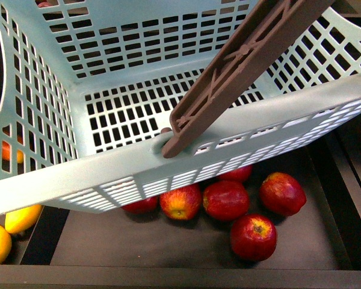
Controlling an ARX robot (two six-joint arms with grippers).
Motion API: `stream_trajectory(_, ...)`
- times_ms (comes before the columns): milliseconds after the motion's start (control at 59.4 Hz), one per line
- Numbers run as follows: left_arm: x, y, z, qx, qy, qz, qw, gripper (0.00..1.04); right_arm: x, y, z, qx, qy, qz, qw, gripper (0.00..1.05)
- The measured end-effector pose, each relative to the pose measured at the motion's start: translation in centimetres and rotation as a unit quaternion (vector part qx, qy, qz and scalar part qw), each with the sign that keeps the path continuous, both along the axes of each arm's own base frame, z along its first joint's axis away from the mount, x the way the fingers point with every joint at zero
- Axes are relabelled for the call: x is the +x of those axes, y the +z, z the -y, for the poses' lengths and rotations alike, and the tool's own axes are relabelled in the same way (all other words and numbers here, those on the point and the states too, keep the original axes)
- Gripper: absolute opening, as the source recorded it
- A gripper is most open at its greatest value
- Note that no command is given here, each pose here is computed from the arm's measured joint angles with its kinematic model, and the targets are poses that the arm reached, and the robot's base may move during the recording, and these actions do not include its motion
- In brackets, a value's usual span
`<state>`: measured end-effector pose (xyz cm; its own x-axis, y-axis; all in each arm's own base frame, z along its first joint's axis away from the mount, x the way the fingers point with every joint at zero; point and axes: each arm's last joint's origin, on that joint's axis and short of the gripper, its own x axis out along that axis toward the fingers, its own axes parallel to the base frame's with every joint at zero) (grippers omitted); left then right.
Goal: Pick lemon and mango into basket
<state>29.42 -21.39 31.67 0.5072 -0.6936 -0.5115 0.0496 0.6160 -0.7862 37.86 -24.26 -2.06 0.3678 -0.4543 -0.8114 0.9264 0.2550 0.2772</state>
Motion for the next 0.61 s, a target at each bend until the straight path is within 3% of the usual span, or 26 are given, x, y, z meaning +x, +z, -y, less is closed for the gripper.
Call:
stream_trajectory(253,0.0,0.0,0.0,0.0,0.0,0.0,1.0,0.28,1.8,-0.8,0.2,-0.011,0.005,-0.01,1.0,0.96)
stream_trajectory(471,0.0,0.0,0.0,0.0,0.0,0.0,1.0,0.28,2.1,-1.5,0.1,-0.014,0.012,-0.018,1.0,0.69)
stream_trajectory(606,0.0,0.0,0.0,0.0,0.0,0.0,1.0,0.28,1.8,-1.6,0.1,-0.018,0.017,-0.016,1.0,0.65)
